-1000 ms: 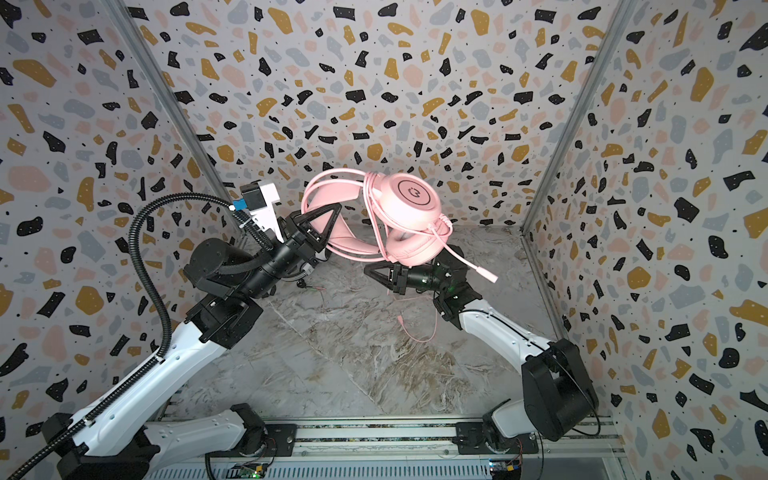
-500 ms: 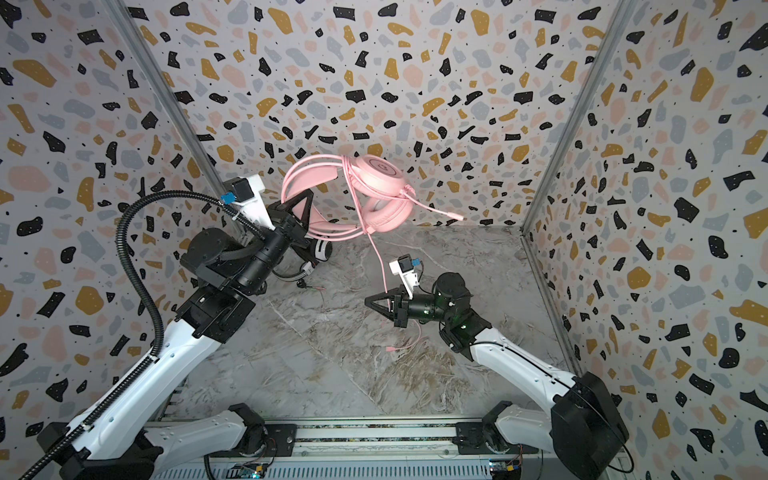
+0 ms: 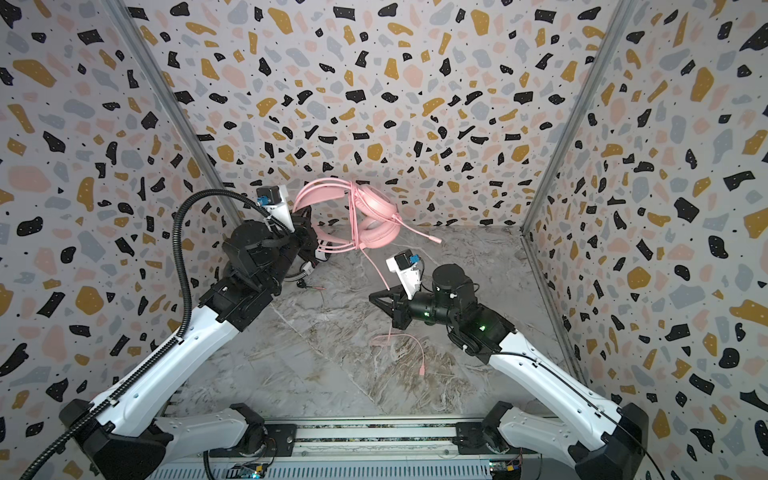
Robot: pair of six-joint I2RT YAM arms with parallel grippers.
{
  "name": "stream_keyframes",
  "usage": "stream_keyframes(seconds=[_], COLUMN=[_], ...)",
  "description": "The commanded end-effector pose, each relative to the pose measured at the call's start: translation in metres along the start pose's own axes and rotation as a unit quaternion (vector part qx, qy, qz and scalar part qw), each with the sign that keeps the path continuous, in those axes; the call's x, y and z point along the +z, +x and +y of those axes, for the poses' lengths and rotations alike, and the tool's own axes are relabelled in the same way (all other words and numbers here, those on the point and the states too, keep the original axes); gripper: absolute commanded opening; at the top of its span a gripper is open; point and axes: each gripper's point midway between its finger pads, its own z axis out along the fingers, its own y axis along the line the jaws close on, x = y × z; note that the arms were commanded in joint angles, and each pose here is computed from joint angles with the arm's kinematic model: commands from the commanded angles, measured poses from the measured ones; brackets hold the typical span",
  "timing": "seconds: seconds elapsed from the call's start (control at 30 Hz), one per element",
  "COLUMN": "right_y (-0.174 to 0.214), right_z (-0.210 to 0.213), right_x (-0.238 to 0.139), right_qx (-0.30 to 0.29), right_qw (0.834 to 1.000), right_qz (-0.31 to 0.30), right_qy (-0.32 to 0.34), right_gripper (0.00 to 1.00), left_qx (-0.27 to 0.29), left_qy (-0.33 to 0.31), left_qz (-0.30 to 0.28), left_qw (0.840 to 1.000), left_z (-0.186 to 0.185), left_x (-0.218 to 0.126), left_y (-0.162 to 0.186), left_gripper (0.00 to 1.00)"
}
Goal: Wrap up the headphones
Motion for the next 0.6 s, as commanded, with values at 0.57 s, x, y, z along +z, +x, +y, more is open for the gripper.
stream_keyframes(seconds=[0.57], right_y=[-0.094], right_z=[-0.064], right_x=[-0.058], right_qx=[-0.147], right_qw=[0.937], right_qz=[-0.003], right_qy=[0.316], right_gripper=[0.04], left_qx=[0.143], left_qy=[-0.089], left_qz=[0.126], left_qw=[0.978], left_z=[0.032], left_x=[-0.016], left_y=[0.105], left_gripper=[0.0])
